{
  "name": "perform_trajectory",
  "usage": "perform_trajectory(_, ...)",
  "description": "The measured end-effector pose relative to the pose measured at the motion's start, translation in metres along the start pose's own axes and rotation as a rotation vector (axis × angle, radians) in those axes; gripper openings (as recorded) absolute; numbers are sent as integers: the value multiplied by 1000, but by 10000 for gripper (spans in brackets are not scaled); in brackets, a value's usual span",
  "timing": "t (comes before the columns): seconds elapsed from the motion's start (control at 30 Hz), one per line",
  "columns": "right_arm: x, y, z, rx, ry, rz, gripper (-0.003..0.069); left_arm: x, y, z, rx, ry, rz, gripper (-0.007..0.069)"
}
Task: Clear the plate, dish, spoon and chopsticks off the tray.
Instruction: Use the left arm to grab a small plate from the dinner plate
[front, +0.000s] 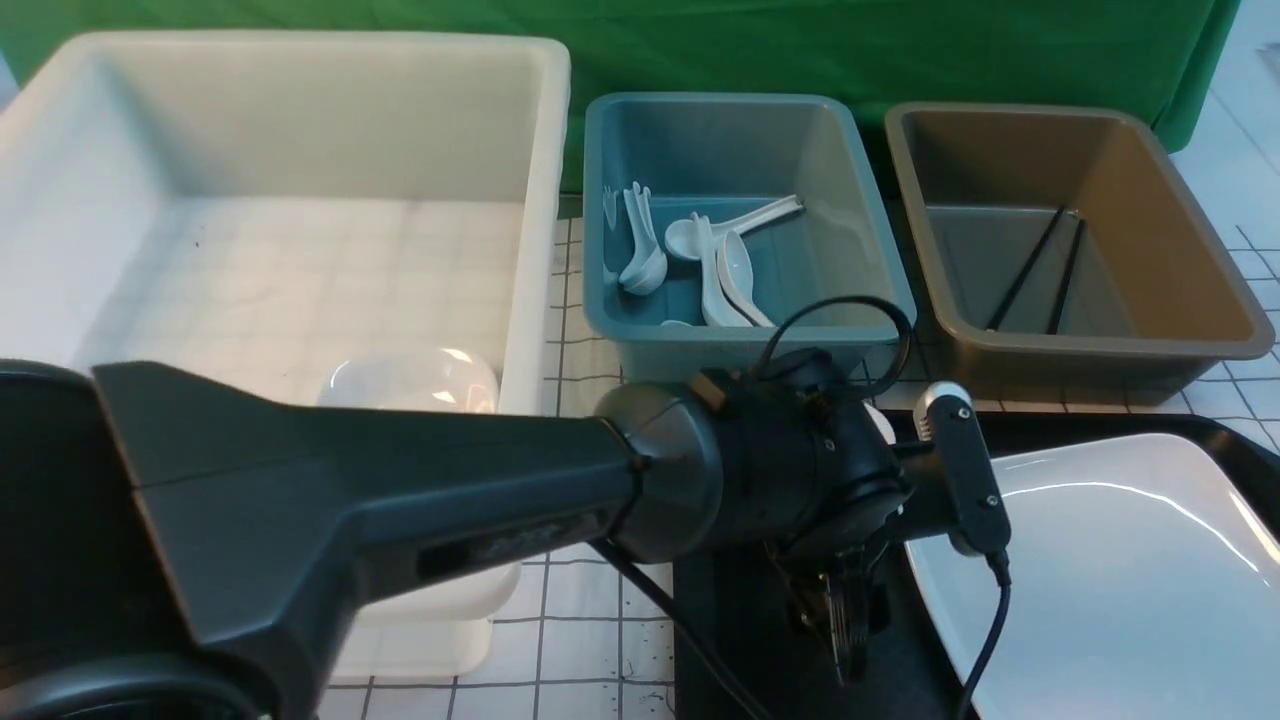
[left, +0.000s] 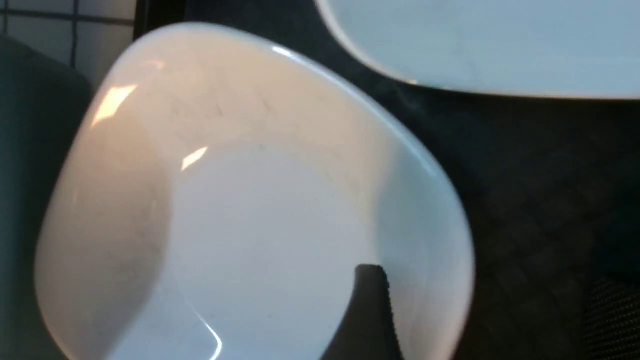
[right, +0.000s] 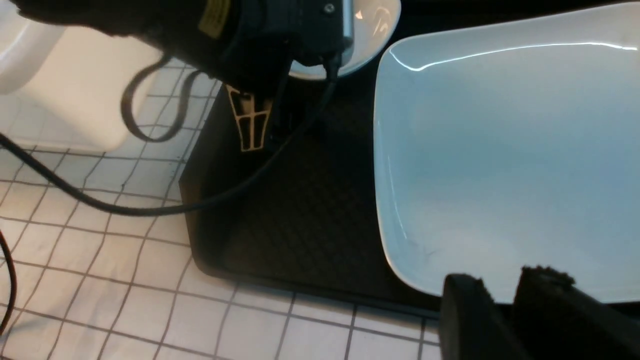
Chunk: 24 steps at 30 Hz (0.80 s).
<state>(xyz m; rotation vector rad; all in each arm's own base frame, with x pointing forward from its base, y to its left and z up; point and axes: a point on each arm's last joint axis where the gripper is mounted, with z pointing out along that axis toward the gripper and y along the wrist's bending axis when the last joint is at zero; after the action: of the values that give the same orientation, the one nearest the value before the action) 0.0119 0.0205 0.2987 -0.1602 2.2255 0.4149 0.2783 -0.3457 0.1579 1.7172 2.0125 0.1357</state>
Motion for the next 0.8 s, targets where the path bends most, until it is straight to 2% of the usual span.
perform_trajectory(0.23, 5, 0, 0, 3, 50, 0, 199, 3, 10, 7, -16, -19, -47, 511)
perform_trajectory(0.37, 6, 0, 0, 4, 68, 0, 199, 7, 16, 9, -18, -20, -119, 462)
perform_trajectory(0.47, 7, 0, 0, 5, 72, 0, 199, 7, 15, 10, -7, -18, -179, 346)
perform_trajectory(0.5, 7, 0, 0, 5, 72, 0, 199, 7, 14, 10, -1, -15, -198, 283)
perform_trajectory(0.63, 7, 0, 0, 5, 72, 0, 199, 4, 16, 8, -6, -37, -206, 105)
perform_trajectory(0.67, 7, 0, 0, 5, 72, 0, 200, 3, 17, 6, -6, -44, -209, 83)
perform_trajectory(0.8, 7, 0, 0, 5, 72, 0, 200, 2, 16, 1, 22, -47, -240, 73)
